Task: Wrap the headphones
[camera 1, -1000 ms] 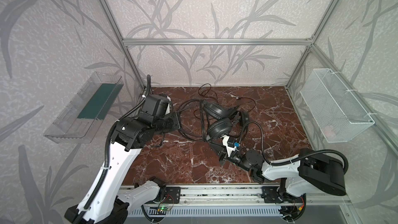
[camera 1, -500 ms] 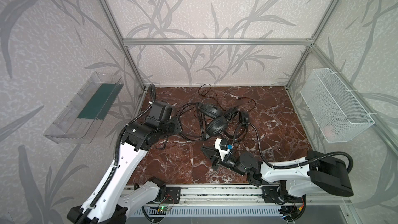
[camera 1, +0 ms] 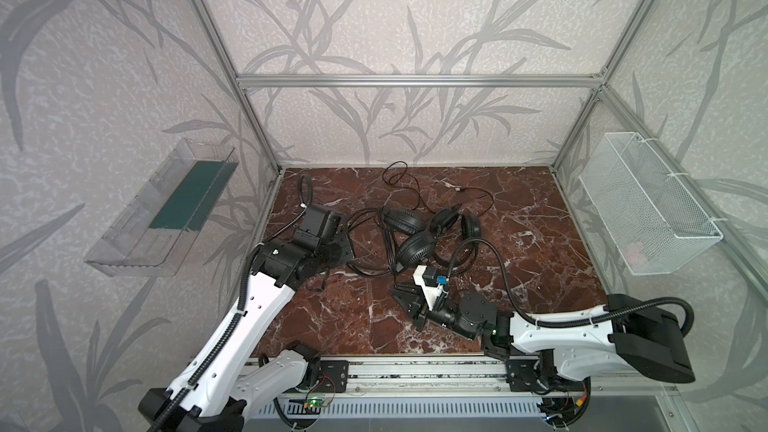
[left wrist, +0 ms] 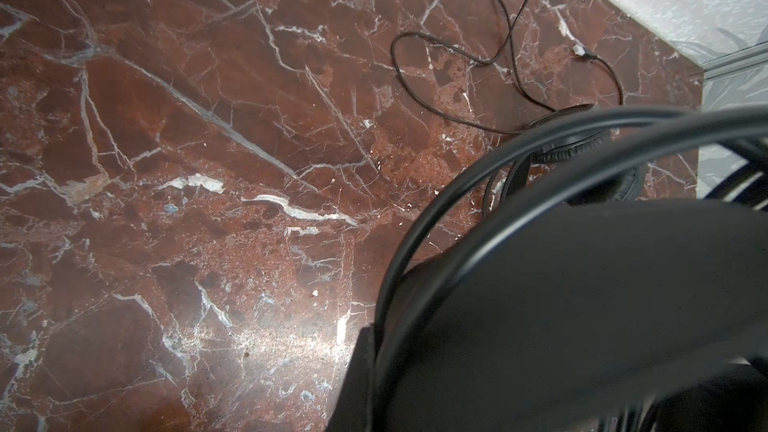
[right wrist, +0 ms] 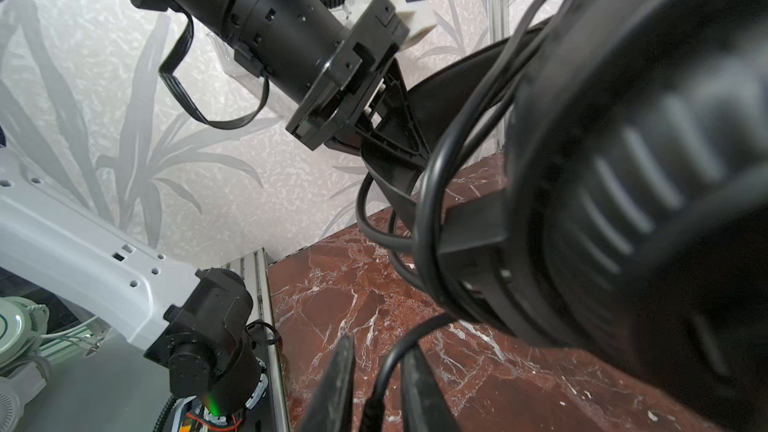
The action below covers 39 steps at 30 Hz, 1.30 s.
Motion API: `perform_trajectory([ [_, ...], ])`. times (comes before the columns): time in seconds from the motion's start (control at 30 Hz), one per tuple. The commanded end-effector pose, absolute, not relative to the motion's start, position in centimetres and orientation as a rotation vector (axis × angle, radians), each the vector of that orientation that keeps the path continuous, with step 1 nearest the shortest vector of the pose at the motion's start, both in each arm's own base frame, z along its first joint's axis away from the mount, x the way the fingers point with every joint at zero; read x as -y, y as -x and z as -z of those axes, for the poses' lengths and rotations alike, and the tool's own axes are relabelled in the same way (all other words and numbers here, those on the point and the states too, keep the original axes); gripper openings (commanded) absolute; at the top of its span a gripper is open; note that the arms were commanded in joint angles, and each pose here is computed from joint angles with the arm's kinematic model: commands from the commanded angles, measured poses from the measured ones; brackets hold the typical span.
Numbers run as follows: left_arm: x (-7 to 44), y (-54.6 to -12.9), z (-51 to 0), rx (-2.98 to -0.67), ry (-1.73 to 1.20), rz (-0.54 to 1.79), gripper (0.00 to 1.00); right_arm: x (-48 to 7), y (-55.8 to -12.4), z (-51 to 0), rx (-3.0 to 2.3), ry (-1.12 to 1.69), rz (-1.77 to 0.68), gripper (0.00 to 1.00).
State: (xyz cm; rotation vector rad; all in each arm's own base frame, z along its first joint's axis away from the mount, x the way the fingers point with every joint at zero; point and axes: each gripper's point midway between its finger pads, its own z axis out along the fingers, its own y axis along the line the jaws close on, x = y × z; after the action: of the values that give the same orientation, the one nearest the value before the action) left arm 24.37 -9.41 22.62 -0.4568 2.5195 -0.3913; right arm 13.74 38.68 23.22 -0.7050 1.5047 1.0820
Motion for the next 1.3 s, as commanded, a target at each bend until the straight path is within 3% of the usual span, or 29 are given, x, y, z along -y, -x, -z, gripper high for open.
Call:
perform_trajectory([
  [0.0,9.6,-25.0,-21.9,-2.468,0.528,0.444,0.00,-38.7,-13.1,-24.1,-1.494,0.676,-1.140,0.21],
  [0.63,6.3,-22.4,-9.9,-2.570,0.700,0.195,0.00,-41.7,-12.7,-14.9,-1.696,0.718,-1.062,0.05],
  [1.27,4.9,-21.1,-3.3,-2.631,0.771,0.069,0.00,-42.3,-12.9,-7.7,-1.796,0.745,-0.961,0.07],
])
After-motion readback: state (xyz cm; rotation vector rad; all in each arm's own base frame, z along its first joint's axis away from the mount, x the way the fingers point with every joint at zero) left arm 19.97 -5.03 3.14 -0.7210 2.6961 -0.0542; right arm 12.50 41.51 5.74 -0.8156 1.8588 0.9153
